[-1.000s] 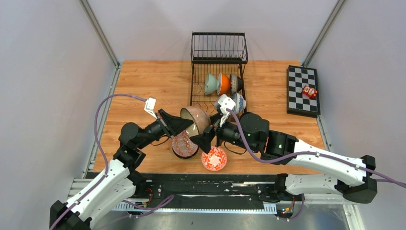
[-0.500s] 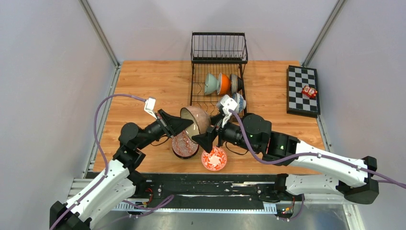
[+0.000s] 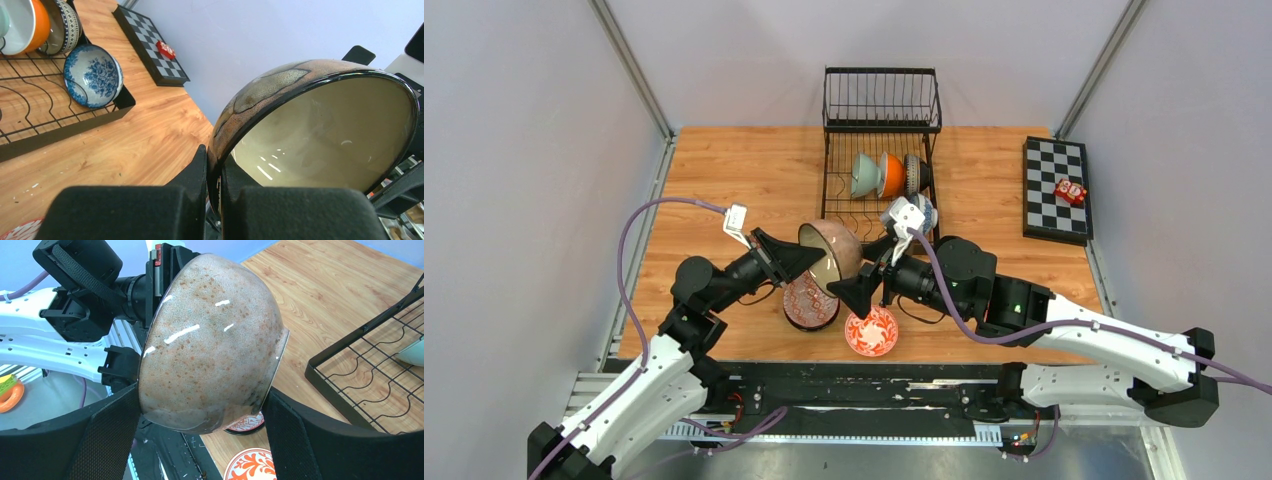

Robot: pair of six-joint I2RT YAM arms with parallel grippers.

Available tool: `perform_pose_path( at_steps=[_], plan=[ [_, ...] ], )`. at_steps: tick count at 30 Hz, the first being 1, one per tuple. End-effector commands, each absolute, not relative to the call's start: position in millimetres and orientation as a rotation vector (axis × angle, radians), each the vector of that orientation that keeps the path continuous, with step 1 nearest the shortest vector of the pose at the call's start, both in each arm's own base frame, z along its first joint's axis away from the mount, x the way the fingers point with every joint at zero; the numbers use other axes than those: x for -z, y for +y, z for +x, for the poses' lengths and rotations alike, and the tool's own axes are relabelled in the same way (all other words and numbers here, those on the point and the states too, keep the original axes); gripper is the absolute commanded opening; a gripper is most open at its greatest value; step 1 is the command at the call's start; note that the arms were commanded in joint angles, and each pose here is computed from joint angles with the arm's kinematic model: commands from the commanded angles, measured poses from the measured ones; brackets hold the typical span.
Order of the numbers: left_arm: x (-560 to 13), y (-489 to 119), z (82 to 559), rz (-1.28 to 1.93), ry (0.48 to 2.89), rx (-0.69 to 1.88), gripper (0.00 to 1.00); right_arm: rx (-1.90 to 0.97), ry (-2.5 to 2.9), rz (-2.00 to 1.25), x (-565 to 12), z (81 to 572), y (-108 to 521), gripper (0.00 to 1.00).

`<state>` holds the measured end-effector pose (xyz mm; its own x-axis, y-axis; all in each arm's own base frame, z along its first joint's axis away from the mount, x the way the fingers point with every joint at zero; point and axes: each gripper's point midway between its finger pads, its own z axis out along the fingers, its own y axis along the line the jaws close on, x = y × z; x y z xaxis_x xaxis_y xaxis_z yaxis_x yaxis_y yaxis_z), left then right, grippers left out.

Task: Load the bowls into the dish rack
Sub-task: Place the bowl in the dish rack.

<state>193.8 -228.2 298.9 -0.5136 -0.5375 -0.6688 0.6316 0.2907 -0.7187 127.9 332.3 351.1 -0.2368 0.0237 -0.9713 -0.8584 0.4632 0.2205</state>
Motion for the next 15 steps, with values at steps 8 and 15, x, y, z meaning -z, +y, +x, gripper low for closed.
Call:
perform_pose_path(
  at_steps=[8, 15],
  plan=[
    [-342.5, -220.7, 193.8, 0.086, 1.395, 1.446, 0.0, -1.066, 1.529, -0.753, -370.8, 116.8, 341.1, 0.89],
    [-342.9, -221.8, 193.4, 0.089, 1.396, 1.455, 0.0, -1.062, 1.532, -0.763, -369.1, 117.1, 344.2, 0.88]
  ],
)
